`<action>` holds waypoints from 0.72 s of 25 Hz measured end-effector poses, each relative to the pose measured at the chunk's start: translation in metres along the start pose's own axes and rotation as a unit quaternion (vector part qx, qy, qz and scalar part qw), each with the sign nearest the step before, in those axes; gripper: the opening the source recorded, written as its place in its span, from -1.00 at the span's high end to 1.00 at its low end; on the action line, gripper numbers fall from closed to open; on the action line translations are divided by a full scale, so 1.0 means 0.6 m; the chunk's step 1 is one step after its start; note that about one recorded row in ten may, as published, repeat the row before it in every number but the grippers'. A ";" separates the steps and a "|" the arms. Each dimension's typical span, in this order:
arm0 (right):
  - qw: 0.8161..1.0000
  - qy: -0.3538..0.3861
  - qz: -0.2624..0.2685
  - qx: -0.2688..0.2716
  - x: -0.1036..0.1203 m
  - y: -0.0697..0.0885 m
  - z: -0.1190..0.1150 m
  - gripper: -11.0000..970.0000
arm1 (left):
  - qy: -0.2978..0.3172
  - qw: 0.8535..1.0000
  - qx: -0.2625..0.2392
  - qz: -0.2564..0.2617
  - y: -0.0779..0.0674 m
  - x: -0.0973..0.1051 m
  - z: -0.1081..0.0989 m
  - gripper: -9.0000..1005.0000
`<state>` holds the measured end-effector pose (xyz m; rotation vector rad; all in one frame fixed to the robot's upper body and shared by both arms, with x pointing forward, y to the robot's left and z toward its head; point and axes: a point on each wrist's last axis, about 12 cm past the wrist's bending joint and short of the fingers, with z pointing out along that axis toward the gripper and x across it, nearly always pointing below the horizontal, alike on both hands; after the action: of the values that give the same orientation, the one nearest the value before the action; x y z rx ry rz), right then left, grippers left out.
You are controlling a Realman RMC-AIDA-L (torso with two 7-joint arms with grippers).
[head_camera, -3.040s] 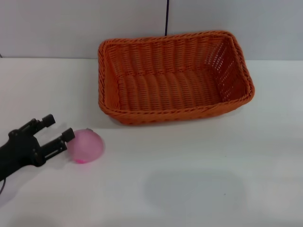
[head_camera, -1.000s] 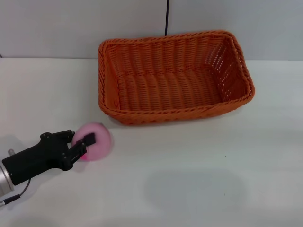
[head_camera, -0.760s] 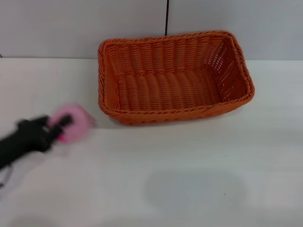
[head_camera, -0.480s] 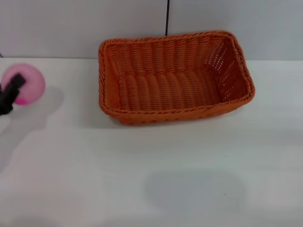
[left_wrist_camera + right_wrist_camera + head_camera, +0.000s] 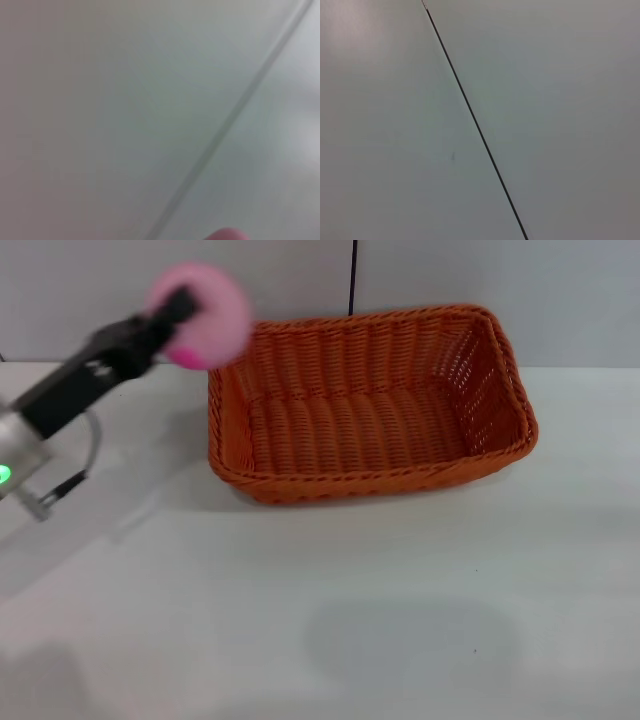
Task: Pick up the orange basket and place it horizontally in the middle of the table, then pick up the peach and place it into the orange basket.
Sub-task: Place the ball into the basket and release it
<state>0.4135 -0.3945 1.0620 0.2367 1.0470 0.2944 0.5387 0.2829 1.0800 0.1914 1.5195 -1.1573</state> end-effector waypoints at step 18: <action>1.000 0.004 0.009 -0.009 0.008 0.006 0.010 -0.26 | 0.105 0.994 0.019 -0.031 -0.006 0.010 0.062 0.69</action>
<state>0.4203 -0.3898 1.0623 0.2282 1.0506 0.3209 0.5588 0.2512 1.0823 0.3013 1.6971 -1.2473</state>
